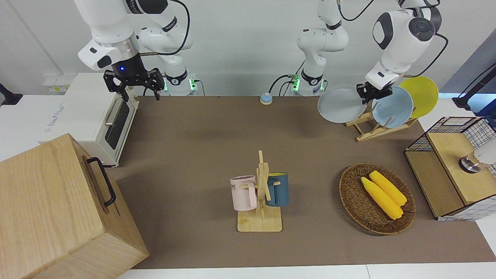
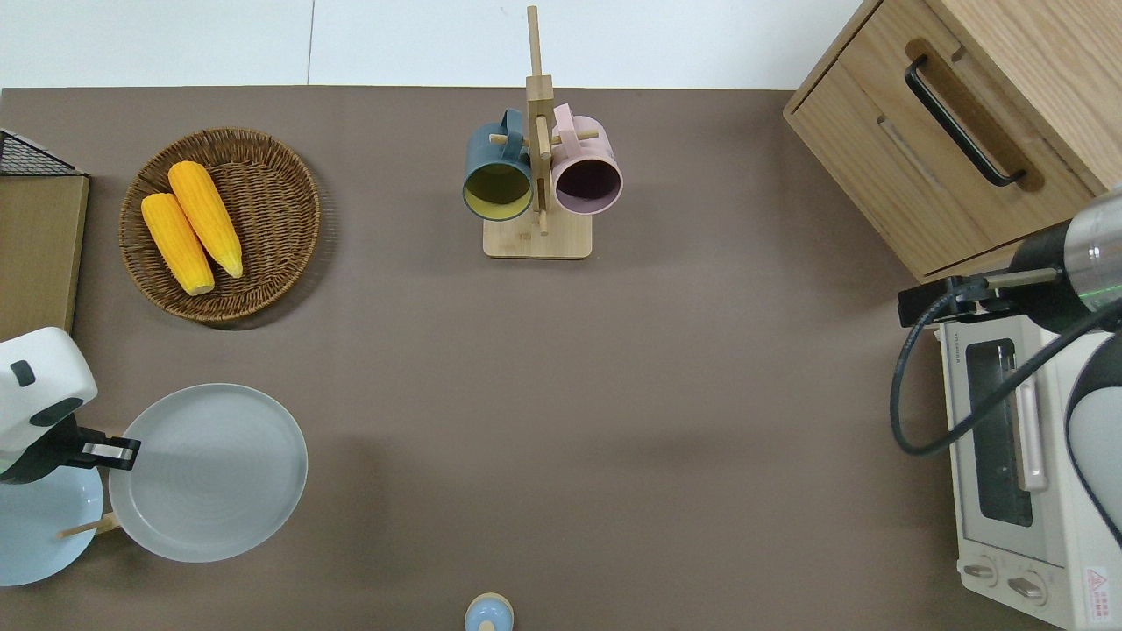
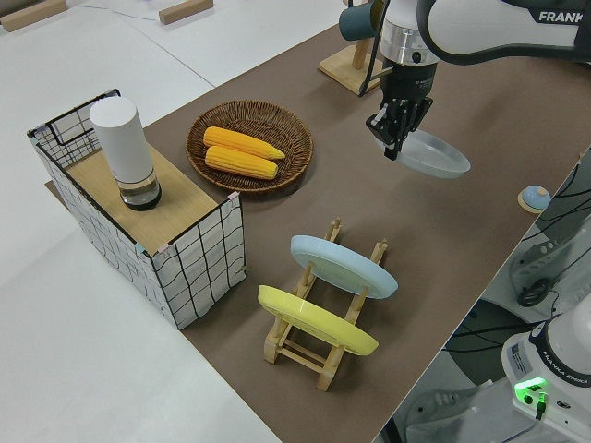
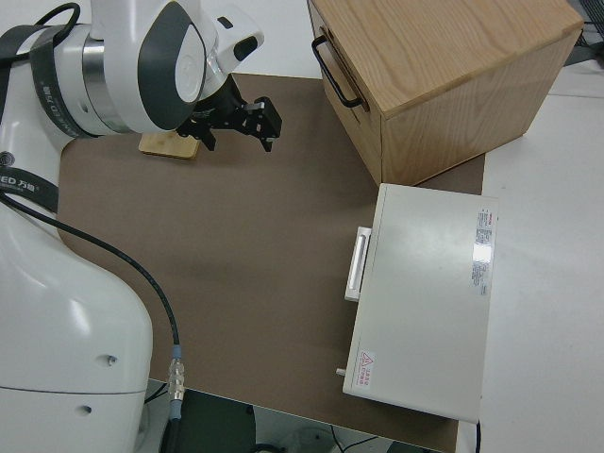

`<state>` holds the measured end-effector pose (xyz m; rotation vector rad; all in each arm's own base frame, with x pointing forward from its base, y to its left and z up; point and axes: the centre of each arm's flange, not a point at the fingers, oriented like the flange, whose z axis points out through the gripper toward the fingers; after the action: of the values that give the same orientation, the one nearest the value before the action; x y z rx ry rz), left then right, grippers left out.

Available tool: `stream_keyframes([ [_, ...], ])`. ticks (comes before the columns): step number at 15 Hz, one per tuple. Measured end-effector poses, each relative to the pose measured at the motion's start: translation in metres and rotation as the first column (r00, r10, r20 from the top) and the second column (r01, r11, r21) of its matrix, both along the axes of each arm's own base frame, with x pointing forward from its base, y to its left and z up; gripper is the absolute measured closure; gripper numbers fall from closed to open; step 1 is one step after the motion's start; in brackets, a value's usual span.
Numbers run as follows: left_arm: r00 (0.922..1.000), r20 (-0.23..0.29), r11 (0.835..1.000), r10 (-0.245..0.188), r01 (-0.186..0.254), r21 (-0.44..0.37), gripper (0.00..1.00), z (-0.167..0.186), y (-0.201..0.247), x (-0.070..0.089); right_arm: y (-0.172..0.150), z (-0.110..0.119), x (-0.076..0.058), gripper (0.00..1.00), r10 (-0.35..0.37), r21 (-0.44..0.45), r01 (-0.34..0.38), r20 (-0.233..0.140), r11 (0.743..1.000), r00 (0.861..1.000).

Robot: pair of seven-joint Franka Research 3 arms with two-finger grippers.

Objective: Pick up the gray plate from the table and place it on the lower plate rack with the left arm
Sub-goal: 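Lift the gray plate with the left gripper toward the wooden rack, then lower the gray plate into the lower slot of the wooden rack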

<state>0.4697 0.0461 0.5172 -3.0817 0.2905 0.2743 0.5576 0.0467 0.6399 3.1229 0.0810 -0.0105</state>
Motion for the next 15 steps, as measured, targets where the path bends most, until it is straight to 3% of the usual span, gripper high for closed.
stream_keyframes([
  [8, 0.9998, 0.012, 0.998, 0.014, -0.015, 0.057, 0.99, 0.064, 0.012, -0.002, 0.000, 0.000, 0.000, 0.01, 0.000, 0.000, 0.000, 0.000, 1.000, 1.000],
  [10, 0.9998, 0.013, 0.992, 0.016, -0.018, 0.128, 0.99, 0.067, 0.014, -0.002, 0.000, 0.000, 0.000, 0.01, 0.000, 0.000, 0.000, 0.000, 1.000, 1.000],
  [12, 0.9998, 0.019, 0.968, 0.011, -0.016, 0.251, 0.99, 0.072, 0.003, -0.002, 0.000, 0.000, 0.000, 0.01, 0.000, 0.000, 0.000, 0.000, 1.000, 1.000],
  [15, 0.9993, 0.031, 0.912, 0.022, -0.033, 0.410, 0.99, 0.078, -0.025, -0.004, 0.000, 0.000, 0.000, 0.01, 0.000, 0.000, 0.000, 0.000, 1.000, 1.000],
])
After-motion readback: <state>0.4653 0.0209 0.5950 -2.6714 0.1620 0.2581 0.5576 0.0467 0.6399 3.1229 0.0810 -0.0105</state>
